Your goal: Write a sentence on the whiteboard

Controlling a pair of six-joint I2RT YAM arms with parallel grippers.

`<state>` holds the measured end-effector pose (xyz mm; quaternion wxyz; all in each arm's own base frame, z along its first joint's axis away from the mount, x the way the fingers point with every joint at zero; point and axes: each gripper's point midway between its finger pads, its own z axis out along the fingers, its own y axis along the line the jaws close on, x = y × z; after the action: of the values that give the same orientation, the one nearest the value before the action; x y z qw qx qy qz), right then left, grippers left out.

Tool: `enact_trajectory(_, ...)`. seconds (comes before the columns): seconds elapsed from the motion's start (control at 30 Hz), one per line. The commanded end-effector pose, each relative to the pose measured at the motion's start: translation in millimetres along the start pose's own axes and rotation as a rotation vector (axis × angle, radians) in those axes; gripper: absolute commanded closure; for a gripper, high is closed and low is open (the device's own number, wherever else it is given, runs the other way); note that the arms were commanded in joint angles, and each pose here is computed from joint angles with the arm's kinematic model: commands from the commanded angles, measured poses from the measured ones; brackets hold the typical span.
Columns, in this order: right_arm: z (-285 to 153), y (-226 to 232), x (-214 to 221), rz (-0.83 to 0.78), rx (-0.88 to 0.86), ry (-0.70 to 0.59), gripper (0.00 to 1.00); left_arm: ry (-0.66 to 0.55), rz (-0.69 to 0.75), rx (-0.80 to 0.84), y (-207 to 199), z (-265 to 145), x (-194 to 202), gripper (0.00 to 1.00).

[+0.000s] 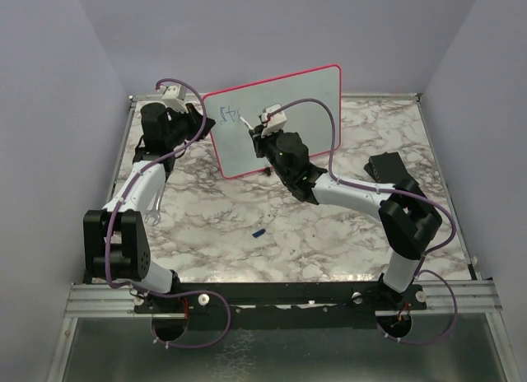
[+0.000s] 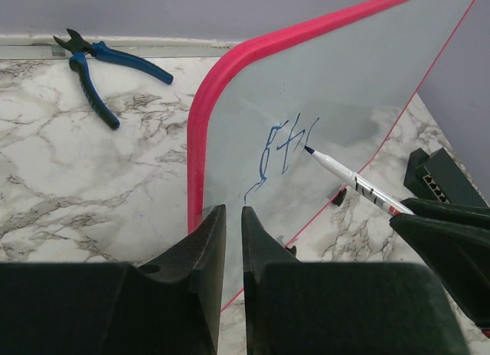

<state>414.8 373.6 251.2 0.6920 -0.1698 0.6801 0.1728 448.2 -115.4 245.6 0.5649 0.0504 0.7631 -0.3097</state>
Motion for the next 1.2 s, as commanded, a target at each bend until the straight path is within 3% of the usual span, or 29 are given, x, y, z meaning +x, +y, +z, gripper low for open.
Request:
enact_trajectory(0.0, -4.7, -5.2, 16.6, 0.016, 0.017, 0.042, 0.99, -0.001, 0.014, 0.022, -4.9, 1.1, 0.0, 0.85)
enact_trajectory(1.17, 4.6, -12.3, -25.4, 0.000, 0.063, -0.064, 0.99, -0.003, 0.017, 0.022, -5.3, 0.4, -0.3, 0.85)
